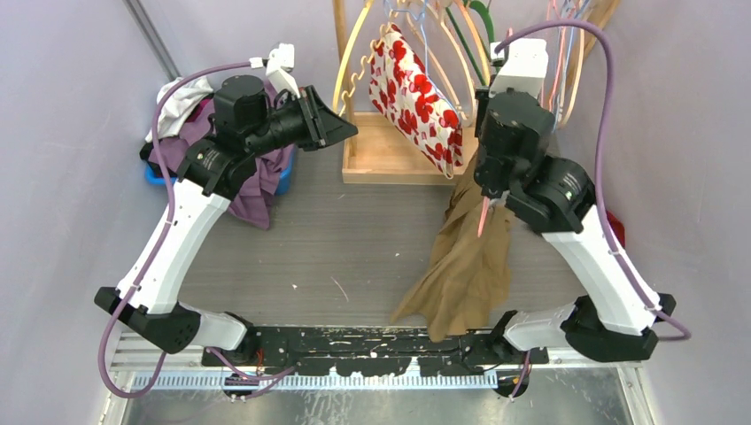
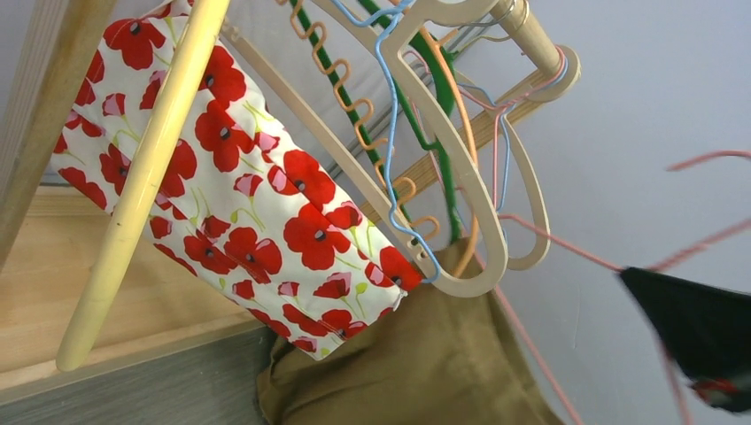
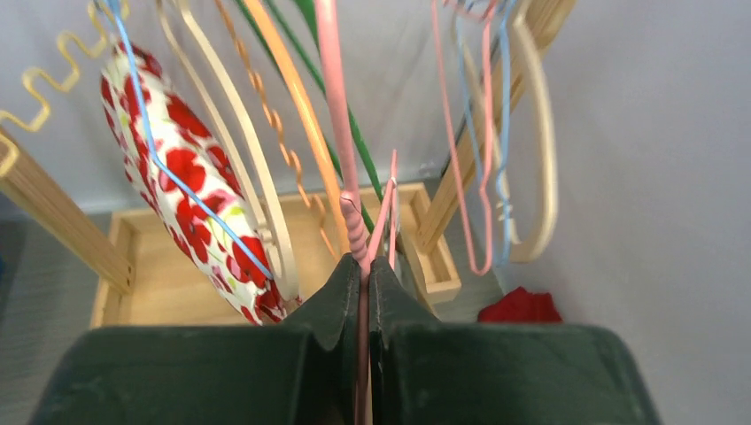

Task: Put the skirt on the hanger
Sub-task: Place the hanger at the clothesline.

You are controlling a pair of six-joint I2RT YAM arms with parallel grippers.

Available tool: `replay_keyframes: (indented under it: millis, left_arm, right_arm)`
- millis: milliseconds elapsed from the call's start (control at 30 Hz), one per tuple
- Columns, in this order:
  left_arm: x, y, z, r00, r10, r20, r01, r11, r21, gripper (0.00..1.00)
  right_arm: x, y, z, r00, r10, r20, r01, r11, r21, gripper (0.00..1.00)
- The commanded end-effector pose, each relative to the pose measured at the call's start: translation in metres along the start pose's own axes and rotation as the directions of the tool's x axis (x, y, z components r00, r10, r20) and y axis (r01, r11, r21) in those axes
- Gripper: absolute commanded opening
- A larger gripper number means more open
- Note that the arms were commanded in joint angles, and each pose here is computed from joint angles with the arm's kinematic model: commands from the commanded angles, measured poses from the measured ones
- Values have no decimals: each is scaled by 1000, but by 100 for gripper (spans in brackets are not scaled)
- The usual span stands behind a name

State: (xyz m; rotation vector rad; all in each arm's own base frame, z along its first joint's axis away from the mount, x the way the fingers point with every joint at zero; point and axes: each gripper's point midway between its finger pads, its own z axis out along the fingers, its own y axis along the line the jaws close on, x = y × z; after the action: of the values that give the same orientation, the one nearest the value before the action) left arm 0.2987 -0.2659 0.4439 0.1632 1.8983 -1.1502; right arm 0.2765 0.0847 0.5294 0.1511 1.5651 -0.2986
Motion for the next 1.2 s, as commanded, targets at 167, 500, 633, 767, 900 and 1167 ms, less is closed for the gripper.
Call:
replay_keyframes:
  millis: [167, 500, 633, 767, 900, 1167]
  left_arm:
    - [-11, -6, 1, 998, 54, 24, -55, 998, 31, 23]
    - [-9, 1, 6, 999, 53, 14, -53, 998, 18, 23]
    - [-10, 1, 5, 998, 58, 10, -58, 998, 11, 22]
    - [-13, 1, 2, 998, 64, 16, -64, 998, 7, 23]
    - [-15, 2, 4, 998, 65, 16, -66, 998, 7, 22]
    - [-20, 9, 13, 998, 62, 10, -62, 998, 5, 22]
  right_arm:
    - [26, -6, 39, 971, 212, -107, -230, 953, -196, 1]
    - [26, -9, 76, 950, 233, -207, -294, 892, -343, 1]
    - [24, -4, 89, 932, 274, -238, -351, 842, -409, 1]
    - [15, -10, 104, 933, 302, -198, -357, 853, -381, 1]
    - [-6, -22, 114, 937, 325, -127, -349, 874, -337, 1]
    - [-29, -32, 138, 931, 361, -45, -357, 884, -300, 1]
